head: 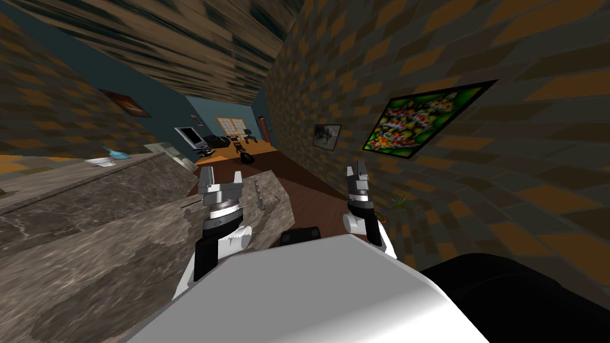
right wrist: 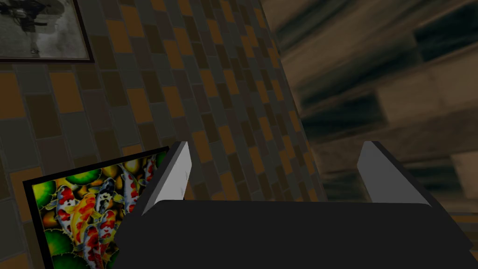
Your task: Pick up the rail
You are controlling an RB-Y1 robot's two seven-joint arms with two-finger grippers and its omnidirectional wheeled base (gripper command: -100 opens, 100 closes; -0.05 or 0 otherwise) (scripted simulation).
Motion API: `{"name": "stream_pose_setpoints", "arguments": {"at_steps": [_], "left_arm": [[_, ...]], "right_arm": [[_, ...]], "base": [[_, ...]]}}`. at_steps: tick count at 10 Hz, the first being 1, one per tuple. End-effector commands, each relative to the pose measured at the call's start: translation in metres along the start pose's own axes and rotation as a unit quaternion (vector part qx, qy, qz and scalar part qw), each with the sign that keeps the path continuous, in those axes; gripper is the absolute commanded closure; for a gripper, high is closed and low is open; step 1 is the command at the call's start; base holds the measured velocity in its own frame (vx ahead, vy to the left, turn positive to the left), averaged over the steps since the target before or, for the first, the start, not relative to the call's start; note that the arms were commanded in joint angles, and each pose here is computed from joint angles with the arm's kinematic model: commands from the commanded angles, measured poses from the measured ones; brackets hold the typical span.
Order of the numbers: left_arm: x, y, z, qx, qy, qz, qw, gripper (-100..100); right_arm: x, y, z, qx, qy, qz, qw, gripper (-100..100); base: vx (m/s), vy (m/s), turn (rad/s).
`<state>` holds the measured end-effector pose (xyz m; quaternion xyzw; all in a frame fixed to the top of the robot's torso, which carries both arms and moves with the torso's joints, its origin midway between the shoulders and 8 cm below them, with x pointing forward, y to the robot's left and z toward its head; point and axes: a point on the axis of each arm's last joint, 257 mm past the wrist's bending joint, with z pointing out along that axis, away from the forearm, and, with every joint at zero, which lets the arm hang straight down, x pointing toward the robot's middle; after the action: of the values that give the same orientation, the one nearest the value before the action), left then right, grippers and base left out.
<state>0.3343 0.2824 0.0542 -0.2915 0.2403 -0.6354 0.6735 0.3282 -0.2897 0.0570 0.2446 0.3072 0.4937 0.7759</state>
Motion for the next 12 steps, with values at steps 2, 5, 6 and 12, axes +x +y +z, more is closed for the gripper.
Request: {"name": "stream_pose_setpoints", "arguments": {"at_steps": [2, 5, 6, 12], "left_arm": [[-0.004, 0.012, -0.003, -0.031, 0.017, 0.005, 0.9994, -100], [-0.014, 0.033, -0.009, -0.082, 0.029, 0.008, 0.9962, -100], [-0.018, 0.041, -0.012, -0.102, 0.033, 0.009, 0.9943, -100], [-0.032, 0.076, -0.028, -0.186, 0.044, 0.012, 0.9816, -100]], "right_arm": [[0.000, 0.000, 0.000, 0.000, 0.000, 0.000, 1.0000, 0], [0.000, 0.000, 0.000, 0.000, 0.000, 0.000, 1.0000, 0], [0.000, 0.000, 0.000, 0.000, 0.000, 0.000, 1.0000, 0], [0.000, 0.000, 0.000, 0.000, 0.000, 0.000, 1.0000, 0]], "base": [[-0.059, 0.058, -0.039], [-0.093, 0.083, -0.055], [-0.103, 0.103, -0.065], [-0.065, 0.058, -0.047]]}}
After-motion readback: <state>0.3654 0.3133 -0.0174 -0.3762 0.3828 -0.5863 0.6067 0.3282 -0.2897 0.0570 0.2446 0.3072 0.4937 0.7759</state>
